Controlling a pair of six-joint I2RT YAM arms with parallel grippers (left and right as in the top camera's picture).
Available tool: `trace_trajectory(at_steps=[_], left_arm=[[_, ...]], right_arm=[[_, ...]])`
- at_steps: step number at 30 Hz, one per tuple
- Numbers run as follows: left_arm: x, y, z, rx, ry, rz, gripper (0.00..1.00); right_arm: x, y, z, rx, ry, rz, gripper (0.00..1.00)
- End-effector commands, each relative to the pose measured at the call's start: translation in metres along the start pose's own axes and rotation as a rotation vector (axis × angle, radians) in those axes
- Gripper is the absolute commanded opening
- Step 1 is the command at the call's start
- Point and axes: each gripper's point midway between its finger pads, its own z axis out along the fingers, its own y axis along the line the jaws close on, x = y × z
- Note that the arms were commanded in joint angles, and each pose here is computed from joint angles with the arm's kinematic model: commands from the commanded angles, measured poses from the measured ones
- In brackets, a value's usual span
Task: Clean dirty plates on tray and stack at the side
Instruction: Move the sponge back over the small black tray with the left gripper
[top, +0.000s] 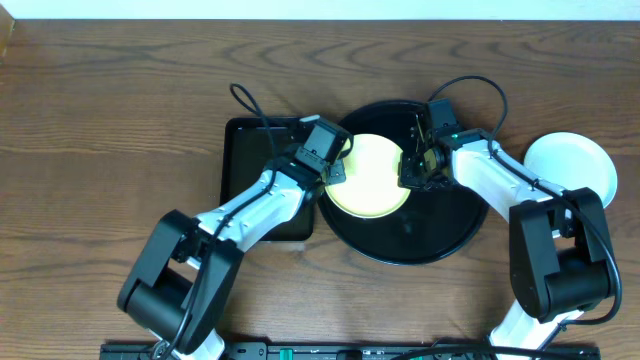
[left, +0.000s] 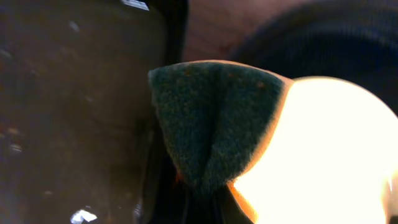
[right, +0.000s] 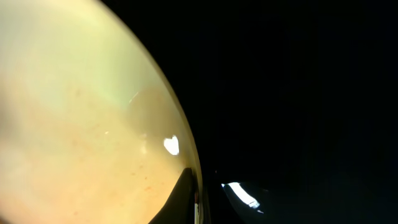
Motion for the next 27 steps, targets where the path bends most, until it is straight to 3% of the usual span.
trace_trajectory(at_steps=[1,19,27], left_arm=[[-0.015,0.006,-0.012,-0.019,-0.057,0.006,0.08],[-0.005,0.003,-0.02,0.006,0.0,0.019,0.08],[-0.012,0.006,-0.025,0.004,-0.021,0.067,0.08]], right_arm=[[0.015,-0.068,0.016,0.312,0.013,0.034,0.01],[-0.03,-0.059,-0.07,0.313,-0.273,0.004,0.01],[-0.026,-0.044,-0.071,0.228,-0.253,-0.041,0.01]])
